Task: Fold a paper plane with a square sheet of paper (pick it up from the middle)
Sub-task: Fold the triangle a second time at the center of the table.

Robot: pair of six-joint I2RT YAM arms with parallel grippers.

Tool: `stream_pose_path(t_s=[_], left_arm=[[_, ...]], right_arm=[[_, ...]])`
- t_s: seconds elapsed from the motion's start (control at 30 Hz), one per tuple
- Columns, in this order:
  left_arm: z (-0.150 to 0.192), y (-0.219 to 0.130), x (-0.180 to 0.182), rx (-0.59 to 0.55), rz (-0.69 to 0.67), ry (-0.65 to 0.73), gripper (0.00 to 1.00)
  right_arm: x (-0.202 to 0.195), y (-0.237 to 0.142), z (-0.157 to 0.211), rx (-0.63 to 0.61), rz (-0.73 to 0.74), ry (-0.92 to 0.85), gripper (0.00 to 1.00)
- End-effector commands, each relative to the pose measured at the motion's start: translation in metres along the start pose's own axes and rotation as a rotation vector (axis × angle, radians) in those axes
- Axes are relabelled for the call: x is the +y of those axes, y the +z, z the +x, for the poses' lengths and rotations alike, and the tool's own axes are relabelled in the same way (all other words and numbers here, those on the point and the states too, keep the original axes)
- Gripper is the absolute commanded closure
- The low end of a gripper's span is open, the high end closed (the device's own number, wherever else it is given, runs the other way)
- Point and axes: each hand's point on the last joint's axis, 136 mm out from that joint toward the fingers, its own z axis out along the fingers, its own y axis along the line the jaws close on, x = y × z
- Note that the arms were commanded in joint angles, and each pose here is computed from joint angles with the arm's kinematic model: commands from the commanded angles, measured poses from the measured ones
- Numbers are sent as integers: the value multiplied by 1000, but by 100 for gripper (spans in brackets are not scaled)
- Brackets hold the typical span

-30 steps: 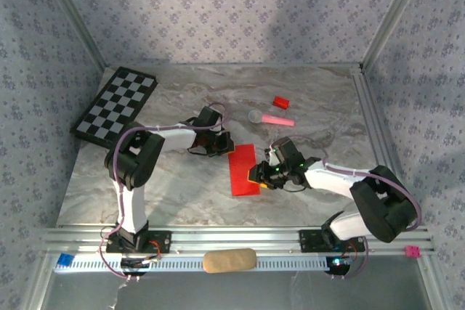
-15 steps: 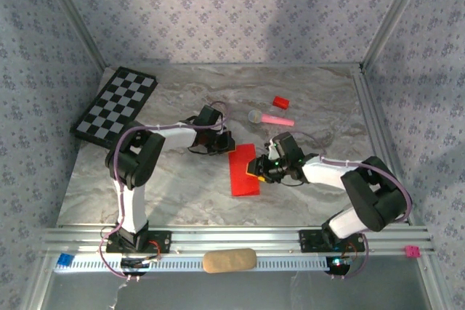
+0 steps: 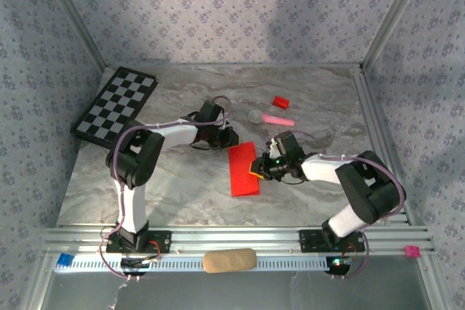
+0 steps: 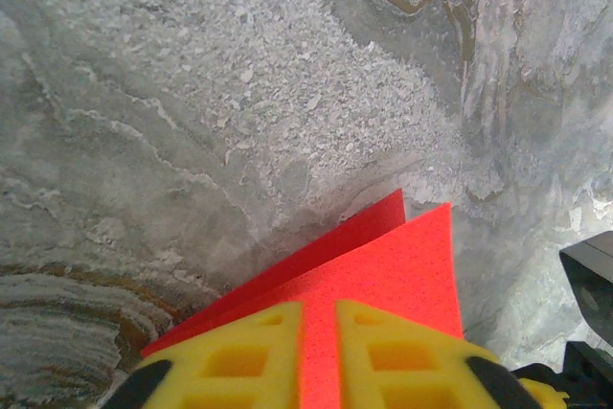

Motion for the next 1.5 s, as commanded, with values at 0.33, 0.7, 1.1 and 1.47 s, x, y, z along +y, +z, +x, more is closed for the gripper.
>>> stream_pose_path(t_s=[0.33, 0.7, 1.1, 1.47], left_arm=[[-13, -91, -22, -269, -70, 166, 49], [26, -112, -57, -392, 132, 535, 48], [103, -59, -79, -360, -58, 964, 47], [131, -36, -76, -336, -234, 1035, 42]], right_arm=[[11, 5, -34, -121, -39, 58, 94], [21, 4, -33, -114, -67, 58, 85], [18, 1, -35, -97, -50, 50, 91], [18, -3, -34, -109, -50, 48, 91]])
